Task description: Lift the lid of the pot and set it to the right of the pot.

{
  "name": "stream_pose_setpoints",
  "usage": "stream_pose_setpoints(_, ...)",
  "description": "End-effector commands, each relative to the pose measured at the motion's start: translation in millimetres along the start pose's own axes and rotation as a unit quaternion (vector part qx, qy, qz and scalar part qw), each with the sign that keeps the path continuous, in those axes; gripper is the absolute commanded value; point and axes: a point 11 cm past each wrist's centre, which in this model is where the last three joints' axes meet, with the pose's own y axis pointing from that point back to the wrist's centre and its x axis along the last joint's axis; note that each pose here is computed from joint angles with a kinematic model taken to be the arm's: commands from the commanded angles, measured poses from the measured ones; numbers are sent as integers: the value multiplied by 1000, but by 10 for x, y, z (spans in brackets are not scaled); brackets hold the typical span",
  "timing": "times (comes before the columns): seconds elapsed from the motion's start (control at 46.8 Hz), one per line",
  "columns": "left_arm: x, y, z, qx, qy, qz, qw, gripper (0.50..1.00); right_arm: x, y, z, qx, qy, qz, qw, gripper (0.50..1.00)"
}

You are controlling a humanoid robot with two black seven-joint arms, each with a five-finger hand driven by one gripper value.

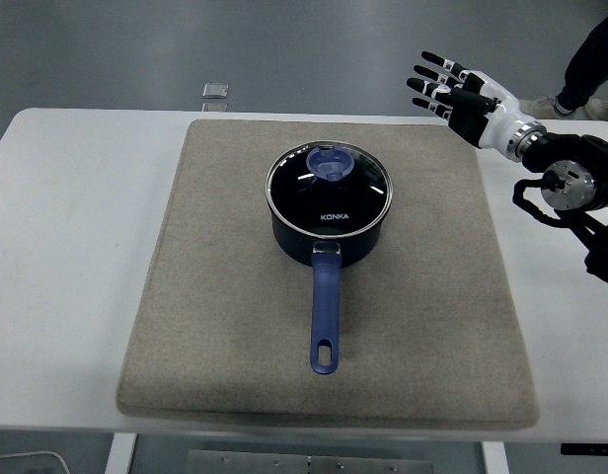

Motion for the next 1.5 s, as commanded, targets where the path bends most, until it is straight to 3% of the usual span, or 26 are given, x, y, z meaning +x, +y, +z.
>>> stream_pose_setpoints(0.0,0,0,-1,0,0,0,1000,1000,-7,-1,2,0,-1,-1,1000,932)
stream_pose_setpoints(0.321,-6,0,1,-1,-1,-1,1000,1000,18,6,-18,2,2,2,1000,932)
stream_pose_setpoints(0.748,-6,0,0,0,-1,-1,1000,1000,56,14,-178,18,7,6,1000,932)
stream_pose_setpoints(1.026,0,0,0,0,-1,0,1000,1000,97,36,-219,19,12,7,1000,930)
stream_pose_setpoints(1.261,0,0,0,-1,-1,0,1000,1000,36,14,-447,31,41,-6,999,928)
stream_pose_setpoints(1.389,0,0,0,0,-1,0,1000,1000,-70,-26,-599,33,102,-19,994,928)
stream_pose_setpoints(1.474,0,0,0,0,-1,0,1000,1000,-123,-41,-619,26,147,-27,988,928)
